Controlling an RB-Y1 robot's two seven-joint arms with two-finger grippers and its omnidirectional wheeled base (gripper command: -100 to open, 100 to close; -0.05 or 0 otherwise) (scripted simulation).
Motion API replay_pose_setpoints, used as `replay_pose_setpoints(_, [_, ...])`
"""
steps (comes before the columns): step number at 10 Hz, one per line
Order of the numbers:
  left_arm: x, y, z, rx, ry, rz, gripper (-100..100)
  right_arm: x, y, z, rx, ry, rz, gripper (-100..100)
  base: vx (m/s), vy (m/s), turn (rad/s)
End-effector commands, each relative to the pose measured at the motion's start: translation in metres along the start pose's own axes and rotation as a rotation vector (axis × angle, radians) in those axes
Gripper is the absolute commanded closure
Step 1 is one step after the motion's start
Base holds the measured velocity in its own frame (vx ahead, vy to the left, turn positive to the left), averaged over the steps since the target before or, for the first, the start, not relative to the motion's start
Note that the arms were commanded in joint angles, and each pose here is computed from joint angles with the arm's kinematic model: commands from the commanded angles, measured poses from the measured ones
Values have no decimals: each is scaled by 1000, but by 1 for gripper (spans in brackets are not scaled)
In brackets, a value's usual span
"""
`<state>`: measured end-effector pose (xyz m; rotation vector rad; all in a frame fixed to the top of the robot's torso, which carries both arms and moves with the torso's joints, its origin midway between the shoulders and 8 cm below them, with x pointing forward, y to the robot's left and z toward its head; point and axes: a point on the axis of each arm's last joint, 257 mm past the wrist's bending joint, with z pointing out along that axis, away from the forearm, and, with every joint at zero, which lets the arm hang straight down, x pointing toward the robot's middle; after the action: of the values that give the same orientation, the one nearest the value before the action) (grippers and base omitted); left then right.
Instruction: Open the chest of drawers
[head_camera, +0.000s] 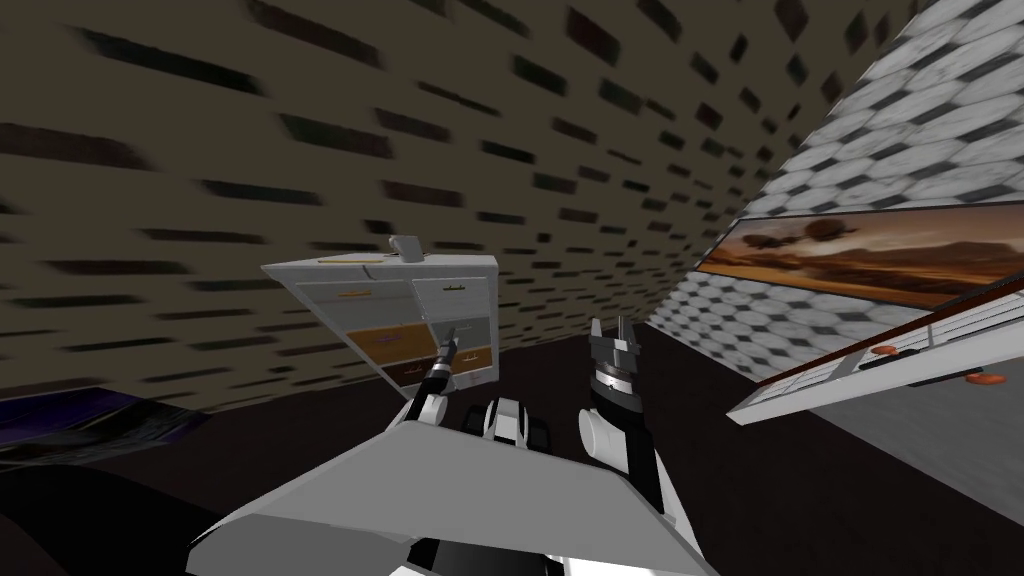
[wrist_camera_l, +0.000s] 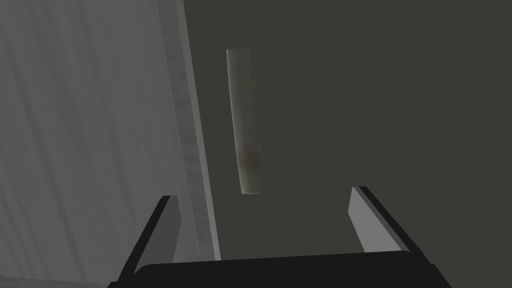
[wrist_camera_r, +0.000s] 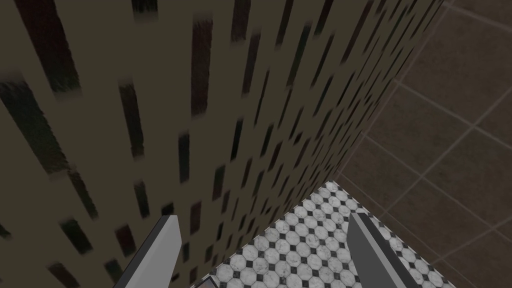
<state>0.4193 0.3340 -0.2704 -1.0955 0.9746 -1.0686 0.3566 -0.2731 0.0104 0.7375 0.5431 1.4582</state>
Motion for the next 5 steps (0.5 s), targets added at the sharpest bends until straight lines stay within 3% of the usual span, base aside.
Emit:
replay_pose_setpoints(1, [4, 5, -2, -13, -9, -17, -100, 0, 0, 0, 0, 0, 0, 0, 17, -20, 2])
replay_pose_setpoints(3, [1, -3, 7, -14, -10, -16, -100, 0, 0, 0, 0, 0, 0, 0, 59, -2, -2])
replay_pose_setpoints(4, [1, -1, 4, -12, -10, -16, -100, 0, 0, 0, 0, 0, 0, 0, 31, 1, 0])
replay_pose_setpoints(5, [4, 4, -1, -14, -10, -18, 100, 0, 0, 0, 0, 0, 0, 0, -39, 7, 3])
